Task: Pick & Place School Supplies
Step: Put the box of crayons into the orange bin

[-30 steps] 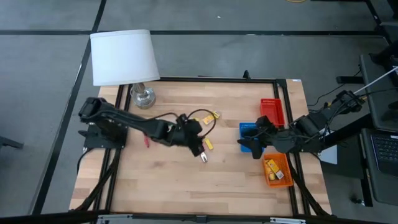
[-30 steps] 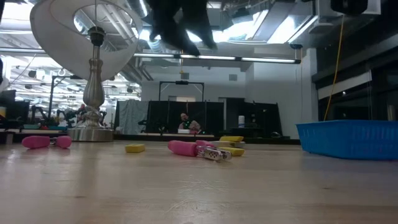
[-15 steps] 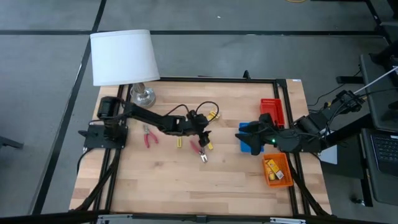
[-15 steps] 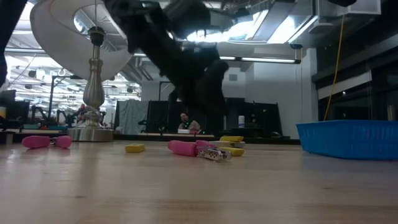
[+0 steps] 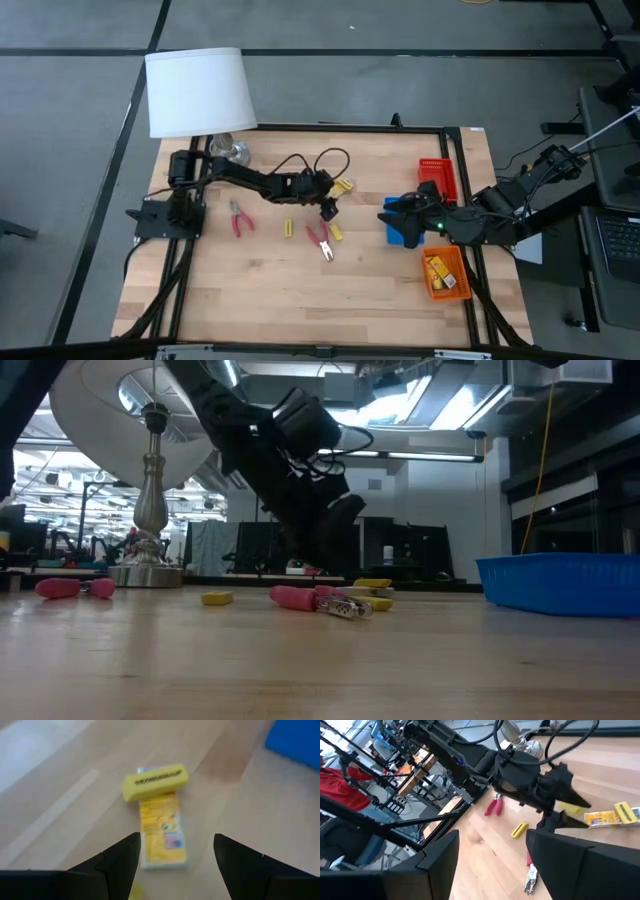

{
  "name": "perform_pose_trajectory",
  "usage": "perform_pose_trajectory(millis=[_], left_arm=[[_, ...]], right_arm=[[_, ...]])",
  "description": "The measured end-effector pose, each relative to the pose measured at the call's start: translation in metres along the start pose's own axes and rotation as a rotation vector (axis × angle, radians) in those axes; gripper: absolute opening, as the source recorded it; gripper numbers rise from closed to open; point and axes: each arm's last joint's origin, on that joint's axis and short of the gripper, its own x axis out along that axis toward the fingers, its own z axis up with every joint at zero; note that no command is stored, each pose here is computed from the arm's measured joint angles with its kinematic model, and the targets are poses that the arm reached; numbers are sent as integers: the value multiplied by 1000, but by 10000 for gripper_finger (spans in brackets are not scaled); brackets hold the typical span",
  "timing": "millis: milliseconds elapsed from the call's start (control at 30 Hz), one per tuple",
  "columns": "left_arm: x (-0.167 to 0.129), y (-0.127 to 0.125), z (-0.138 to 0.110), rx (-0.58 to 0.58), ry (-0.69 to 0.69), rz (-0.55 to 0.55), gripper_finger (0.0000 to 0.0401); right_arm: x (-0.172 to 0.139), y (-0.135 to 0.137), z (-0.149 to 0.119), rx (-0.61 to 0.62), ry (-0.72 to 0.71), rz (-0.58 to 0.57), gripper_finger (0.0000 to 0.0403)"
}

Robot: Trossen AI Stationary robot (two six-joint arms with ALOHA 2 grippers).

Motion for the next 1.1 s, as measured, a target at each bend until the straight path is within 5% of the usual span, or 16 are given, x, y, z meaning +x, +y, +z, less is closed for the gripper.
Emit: perform_pose_trajectory(millis=[533, 767, 1100], left_arm=[[23, 9, -14, -39, 41, 39, 245], [24, 9, -14, -60, 34, 32, 170], [8, -17, 5, -123, -62, -313, 143]], right_arm=[[0, 0, 0, 41, -16, -9, 235], [0, 0, 0, 45, -16, -9, 235], [0, 0, 0, 53, -17, -8, 235]])
